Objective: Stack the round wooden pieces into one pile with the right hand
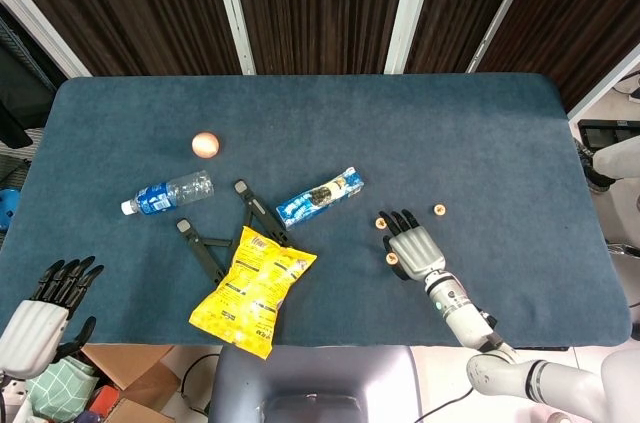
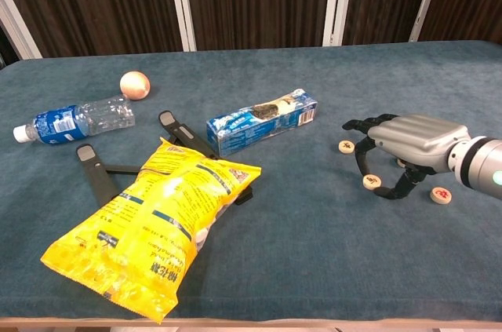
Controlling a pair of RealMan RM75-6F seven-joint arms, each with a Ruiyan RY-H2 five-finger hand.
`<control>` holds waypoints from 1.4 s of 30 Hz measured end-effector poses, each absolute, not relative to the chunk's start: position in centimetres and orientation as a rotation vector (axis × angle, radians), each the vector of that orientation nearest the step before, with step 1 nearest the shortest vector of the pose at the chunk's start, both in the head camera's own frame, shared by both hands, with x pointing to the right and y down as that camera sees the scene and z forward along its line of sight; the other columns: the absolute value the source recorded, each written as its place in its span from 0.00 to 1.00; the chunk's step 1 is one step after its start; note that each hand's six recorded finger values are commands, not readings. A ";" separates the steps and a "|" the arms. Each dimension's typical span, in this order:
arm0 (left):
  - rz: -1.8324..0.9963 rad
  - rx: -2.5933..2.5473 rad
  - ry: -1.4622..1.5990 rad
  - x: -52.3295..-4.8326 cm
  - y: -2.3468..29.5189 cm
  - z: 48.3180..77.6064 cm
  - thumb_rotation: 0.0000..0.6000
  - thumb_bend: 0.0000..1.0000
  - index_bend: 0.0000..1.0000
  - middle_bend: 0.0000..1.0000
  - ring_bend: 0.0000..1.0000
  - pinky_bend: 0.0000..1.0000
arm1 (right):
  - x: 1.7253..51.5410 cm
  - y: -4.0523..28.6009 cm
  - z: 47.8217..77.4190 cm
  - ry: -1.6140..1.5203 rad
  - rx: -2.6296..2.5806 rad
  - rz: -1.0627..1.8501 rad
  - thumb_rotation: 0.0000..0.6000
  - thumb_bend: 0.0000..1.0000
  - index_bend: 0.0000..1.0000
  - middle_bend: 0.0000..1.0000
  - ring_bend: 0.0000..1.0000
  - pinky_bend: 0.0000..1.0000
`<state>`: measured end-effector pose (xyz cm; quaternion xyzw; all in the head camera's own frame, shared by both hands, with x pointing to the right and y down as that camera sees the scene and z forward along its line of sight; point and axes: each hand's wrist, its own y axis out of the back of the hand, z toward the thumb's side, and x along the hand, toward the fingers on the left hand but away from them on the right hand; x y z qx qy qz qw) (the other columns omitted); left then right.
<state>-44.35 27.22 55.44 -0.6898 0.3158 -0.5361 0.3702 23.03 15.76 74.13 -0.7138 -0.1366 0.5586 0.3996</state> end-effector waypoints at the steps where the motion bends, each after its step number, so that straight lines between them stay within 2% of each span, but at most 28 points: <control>1: -1.375 -1.769 0.810 -44.3 27.2 55.4 1.00 0.47 0.00 0.00 0.00 0.03 | 23.1 15.7 74.0 -0.351 -1.805 1.412 1.00 0.50 0.64 0.02 0.00 0.00; 9: -1.375 -1.766 0.810 -44.3 27.3 55.4 1.00 0.48 0.00 0.00 0.00 0.03 | 25.1 13.5 72.8 -0.446 -1.761 1.440 1.00 0.50 0.64 0.02 0.00 0.00; 15: -1.375 -1.765 0.805 -44.2 27.3 55.5 1.00 0.48 0.00 0.00 0.00 0.03 | 27.8 12.2 73.1 -0.457 -1.705 1.522 1.00 0.50 0.64 0.02 0.00 0.00; 29: -1.378 -1.763 0.806 -44.2 27.3 55.5 1.00 0.48 0.00 0.00 0.00 0.03 | 28.3 12.4 74.2 -0.412 -1.678 1.558 1.00 0.50 0.63 0.02 0.00 0.00; 36: -1.378 -1.761 0.813 -44.3 27.2 55.5 1.00 0.48 0.00 0.00 0.00 0.03 | 28.5 12.6 74.4 -0.398 -1.666 1.571 1.00 0.50 0.59 0.02 0.00 0.00; 42: -1.381 -1.759 0.809 -44.3 27.2 55.6 1.00 0.48 0.00 0.00 0.00 0.03 | 28.5 12.4 74.3 -0.401 -1.665 1.576 1.00 0.50 0.52 0.03 0.00 0.00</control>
